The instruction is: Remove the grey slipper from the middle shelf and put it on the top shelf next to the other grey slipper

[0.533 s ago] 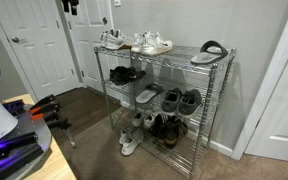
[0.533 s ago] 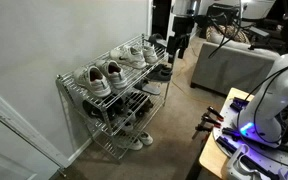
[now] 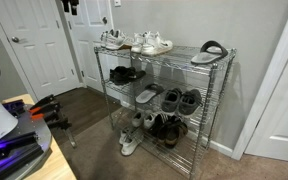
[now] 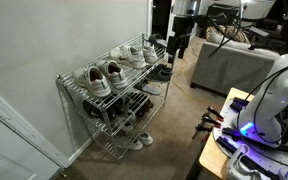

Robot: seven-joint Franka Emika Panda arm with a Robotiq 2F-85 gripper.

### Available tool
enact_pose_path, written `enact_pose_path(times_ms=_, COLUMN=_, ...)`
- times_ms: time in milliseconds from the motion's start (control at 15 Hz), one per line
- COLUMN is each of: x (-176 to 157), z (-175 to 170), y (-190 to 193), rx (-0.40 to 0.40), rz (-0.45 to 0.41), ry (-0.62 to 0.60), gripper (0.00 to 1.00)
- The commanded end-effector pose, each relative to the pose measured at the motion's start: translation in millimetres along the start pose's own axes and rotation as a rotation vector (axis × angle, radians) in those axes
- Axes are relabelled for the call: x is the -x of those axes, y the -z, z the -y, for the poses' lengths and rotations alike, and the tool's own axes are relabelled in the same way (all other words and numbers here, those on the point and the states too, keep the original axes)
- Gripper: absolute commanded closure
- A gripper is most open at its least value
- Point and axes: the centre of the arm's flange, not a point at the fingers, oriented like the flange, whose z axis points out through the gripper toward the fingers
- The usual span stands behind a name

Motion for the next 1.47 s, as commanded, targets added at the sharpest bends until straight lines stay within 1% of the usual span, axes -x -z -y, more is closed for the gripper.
enact_pose_path(times_ms=0, x=0.0, z=0.0, y=0.0, rx=0.000, rz=0.000, ry=0.000, gripper=0.00)
enact_pose_path(times_ms=800, x=0.0, z=0.0, y=0.0, rx=0.000, rz=0.000, ry=0.000, gripper=0.00)
enact_pose_path(times_ms=933, x=-8.4, z=-18.8, y=-3.8, rx=0.006, rz=-0.031, ry=-0.033, gripper=0.00)
enact_pose_path(times_ms=1000, x=-13.2, z=-34.1, y=-7.2, rx=0.009, rz=-0.036, ry=-0.061, gripper=0.00)
enact_pose_path(times_ms=1200, x=-24.8, z=-81.6, y=-21.8, rx=-0.012, rz=-0.028, ry=-0.153, gripper=0.00)
enact_pose_path(times_ms=1400, x=-28.8, z=-129.3, y=-53.9, rx=-0.036, rz=0.004, ry=-0.265, gripper=0.00)
